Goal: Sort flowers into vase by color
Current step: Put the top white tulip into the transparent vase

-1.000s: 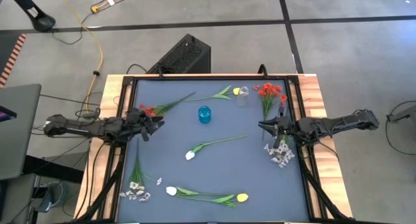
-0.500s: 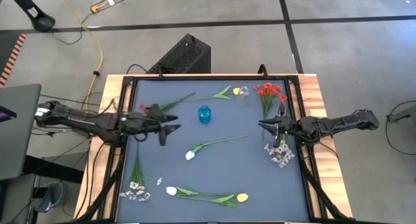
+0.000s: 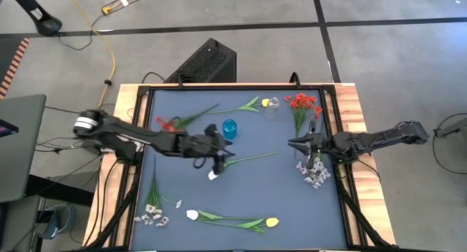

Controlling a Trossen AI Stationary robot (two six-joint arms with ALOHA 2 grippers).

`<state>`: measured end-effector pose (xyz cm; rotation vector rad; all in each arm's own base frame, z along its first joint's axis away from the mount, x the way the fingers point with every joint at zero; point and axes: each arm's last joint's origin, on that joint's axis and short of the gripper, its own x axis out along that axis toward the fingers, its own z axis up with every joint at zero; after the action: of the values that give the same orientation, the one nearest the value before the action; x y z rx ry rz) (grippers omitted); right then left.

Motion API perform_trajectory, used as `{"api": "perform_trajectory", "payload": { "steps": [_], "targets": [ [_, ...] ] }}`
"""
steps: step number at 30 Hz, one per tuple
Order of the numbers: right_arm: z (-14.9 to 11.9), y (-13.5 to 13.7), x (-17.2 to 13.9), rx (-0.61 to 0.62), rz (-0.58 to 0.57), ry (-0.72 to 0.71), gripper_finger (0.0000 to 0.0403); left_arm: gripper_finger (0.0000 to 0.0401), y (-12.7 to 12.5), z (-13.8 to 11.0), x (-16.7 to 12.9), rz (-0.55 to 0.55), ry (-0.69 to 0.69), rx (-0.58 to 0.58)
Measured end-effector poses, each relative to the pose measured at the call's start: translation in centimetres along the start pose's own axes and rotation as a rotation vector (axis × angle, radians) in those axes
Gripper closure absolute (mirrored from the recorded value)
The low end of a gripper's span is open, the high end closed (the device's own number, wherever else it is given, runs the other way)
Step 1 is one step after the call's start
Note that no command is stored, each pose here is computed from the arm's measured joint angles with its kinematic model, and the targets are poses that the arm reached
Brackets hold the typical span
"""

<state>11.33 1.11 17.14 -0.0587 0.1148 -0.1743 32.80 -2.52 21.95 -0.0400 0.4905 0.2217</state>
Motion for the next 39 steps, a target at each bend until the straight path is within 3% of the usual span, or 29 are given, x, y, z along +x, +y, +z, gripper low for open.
{"api": "perform_trajectory", "payload": {
  "steps": [13, 28, 32, 39],
  "targets": [
    [0.1, 0.4, 1.2, -0.011, 0.001, -0.001, 0.0321, 0.0202, -0.7, -1.1, 7.7, 0.059, 0.300, 0.093],
    [0.0, 0.5, 1.3, -0.033, 0.001, 0.010, 0.0321, 0.0207, -0.9, -4.5, 10.6, -0.037, 0.503, 0.058],
    [-0.3, 0.7, 1.5, -0.045, 0.029, 0.034, 0.0321, 0.0253, -0.9, -4.7, 10.3, -0.007, 0.529, 0.068],
    [0.4, 1.1, 2.5, -0.059, 0.065, 0.068, 0.0321, 0.0389, -0.6, -4.7, 10.2, -0.009, 0.552, 0.086]
  ]
}}
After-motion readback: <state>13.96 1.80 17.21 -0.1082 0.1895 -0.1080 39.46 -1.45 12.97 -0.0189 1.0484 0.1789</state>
